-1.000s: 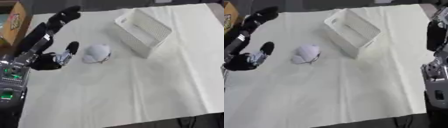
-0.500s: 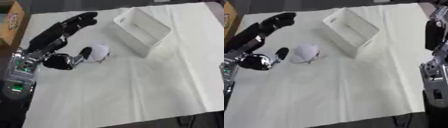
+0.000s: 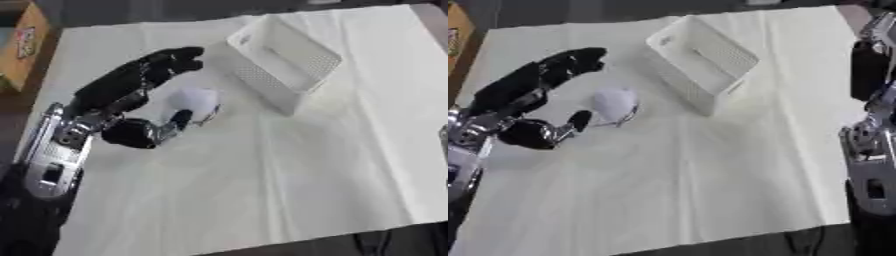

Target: Pick up objects on the table and place them in the box.

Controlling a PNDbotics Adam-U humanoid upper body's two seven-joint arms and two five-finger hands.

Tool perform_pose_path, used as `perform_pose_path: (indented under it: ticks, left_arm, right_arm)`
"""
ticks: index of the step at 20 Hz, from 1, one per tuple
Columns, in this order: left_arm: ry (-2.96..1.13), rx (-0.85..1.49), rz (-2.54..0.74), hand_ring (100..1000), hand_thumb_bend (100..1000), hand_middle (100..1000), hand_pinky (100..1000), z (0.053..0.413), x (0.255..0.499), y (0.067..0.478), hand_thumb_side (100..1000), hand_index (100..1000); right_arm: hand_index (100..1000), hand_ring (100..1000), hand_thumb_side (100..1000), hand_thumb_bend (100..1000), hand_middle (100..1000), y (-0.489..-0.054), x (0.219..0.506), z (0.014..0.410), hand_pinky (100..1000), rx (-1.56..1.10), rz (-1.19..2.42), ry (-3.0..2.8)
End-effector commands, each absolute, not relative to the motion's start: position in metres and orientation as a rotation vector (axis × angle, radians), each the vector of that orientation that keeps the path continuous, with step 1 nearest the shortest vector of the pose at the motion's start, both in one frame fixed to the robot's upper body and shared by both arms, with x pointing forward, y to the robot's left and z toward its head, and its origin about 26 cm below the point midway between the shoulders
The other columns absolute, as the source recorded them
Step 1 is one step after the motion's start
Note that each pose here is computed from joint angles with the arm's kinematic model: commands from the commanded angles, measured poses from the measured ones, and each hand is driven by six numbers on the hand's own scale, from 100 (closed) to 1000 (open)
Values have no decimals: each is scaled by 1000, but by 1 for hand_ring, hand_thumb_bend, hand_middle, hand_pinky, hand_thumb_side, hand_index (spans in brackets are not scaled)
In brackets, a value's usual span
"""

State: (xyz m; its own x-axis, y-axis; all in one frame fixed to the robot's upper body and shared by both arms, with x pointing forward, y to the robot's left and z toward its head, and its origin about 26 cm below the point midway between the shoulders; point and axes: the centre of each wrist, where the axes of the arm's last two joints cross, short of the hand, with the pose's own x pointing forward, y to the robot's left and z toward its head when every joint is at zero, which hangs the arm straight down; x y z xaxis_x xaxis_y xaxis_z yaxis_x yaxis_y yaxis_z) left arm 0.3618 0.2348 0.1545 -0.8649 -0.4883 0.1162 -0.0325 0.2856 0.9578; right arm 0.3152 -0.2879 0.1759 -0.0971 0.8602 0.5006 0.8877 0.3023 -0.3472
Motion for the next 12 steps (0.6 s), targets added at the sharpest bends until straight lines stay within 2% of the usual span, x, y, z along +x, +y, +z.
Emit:
perform_pose_path:
  ticks: [1,12]
  left_arm:
    - [-2136,531,-1660,993,100,1000,1000,158,365,236,815,1000]
    - [-2108,695,-1552,982,100,1000,1000,166,376,247,787,1000]
  right_arm:
    - [751,562,873,100,704,-287,314,185,474,-1559,-70,-1980]
    - [751,562,878,100,704,-288,313,185,473,-1558,-76,-1980]
